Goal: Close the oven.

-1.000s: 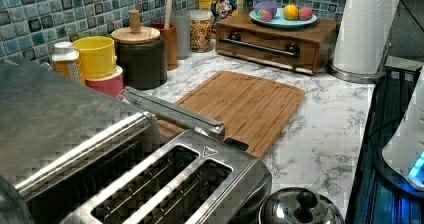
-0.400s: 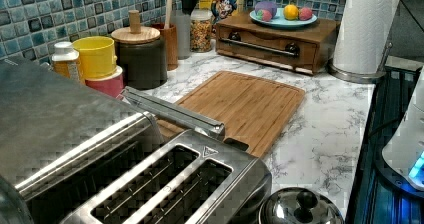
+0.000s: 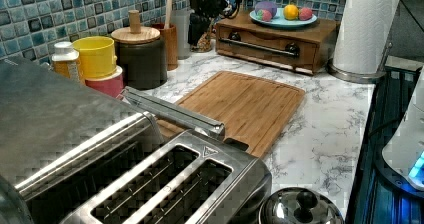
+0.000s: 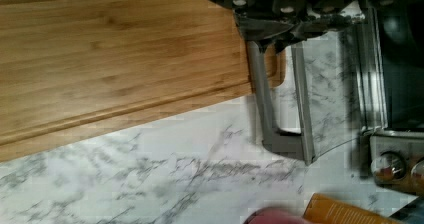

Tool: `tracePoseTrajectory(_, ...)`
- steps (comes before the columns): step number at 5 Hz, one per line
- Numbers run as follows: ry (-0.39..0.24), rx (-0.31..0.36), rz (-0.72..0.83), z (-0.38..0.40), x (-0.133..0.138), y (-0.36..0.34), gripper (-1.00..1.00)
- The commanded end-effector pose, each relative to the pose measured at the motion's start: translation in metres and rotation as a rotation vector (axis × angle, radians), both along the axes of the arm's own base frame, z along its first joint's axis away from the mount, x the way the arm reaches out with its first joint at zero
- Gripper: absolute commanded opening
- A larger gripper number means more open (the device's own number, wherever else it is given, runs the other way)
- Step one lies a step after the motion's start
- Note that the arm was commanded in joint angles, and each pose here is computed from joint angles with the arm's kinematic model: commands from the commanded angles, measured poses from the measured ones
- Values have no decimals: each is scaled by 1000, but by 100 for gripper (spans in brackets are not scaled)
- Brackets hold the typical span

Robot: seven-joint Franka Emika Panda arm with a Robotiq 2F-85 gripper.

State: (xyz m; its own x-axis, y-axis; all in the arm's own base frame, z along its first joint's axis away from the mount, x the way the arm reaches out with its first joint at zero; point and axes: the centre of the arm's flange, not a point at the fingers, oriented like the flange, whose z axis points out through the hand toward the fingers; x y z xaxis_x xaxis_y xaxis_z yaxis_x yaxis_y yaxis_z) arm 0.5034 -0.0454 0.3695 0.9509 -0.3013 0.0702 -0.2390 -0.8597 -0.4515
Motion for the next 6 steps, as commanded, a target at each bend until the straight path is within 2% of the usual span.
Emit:
tracePoseTrajectory(1,-152,167,166,-43,12,-4,-100)
tracePoseTrajectory(2,-204,211,169,-73,14,-3,-100)
tracePoseTrajectory(3,-227,238,165,-99,20,7,-100)
tracePoseTrajectory(4,-319,285,178,-98,22,14,-100)
tracePoseTrajectory(5,-384,306,160,-95,20,18,-100)
tracePoseTrajectory(6,-399,337,175,-93,19,23,-100)
